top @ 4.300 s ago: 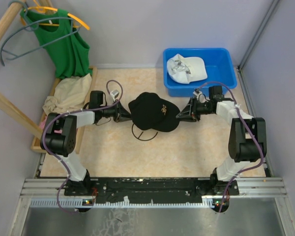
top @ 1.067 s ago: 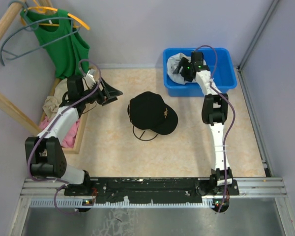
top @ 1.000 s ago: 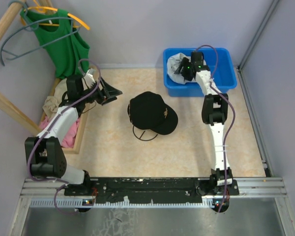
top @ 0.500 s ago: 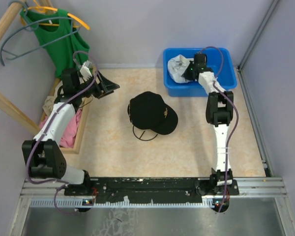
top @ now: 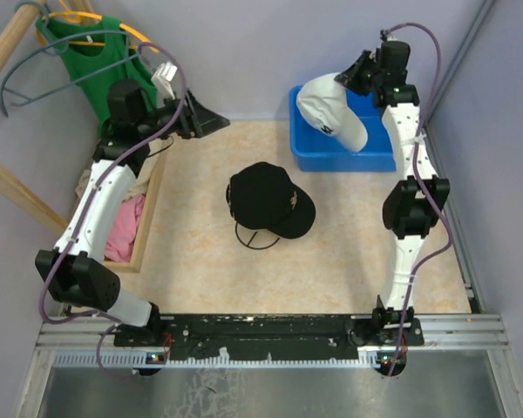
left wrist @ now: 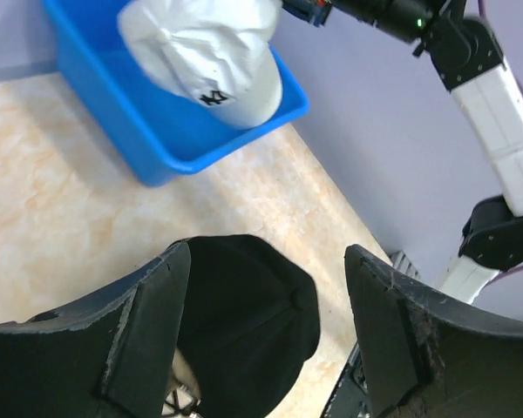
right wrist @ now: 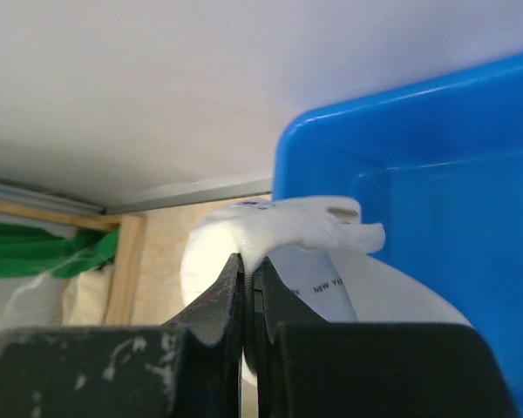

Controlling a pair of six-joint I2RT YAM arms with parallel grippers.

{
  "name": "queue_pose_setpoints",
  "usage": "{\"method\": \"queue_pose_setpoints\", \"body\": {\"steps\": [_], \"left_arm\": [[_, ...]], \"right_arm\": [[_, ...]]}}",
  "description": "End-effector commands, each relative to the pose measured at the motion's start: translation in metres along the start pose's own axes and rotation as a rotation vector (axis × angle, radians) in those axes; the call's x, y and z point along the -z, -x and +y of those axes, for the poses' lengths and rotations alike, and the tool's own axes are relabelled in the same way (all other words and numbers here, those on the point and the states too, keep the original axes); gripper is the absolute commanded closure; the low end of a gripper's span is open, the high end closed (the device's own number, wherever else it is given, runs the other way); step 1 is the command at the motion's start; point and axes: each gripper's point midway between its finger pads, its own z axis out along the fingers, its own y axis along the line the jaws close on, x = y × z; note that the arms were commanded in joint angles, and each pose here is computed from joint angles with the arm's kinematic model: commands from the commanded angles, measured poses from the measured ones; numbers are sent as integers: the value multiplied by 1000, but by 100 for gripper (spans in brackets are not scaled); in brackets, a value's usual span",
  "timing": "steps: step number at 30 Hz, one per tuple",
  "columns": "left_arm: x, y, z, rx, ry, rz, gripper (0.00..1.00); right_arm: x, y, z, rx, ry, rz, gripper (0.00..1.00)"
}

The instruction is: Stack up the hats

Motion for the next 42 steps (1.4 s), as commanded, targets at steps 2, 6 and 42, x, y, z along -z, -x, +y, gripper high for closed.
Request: {"method": "queue_pose_setpoints", "body": {"steps": [2, 6, 42], "left_arm": [[-19, -6, -37, -213, -116, 28, 19], [-25, -2, -57, -310, -221, -26, 13], [-81, 1, -91, -157, -648, -227, 1]], "right_arm": [[83, 43, 85, 31, 196, -56, 100], [122, 46, 116, -12, 291, -38, 100], [294, 71, 252, -495, 949, 101, 100]]}}
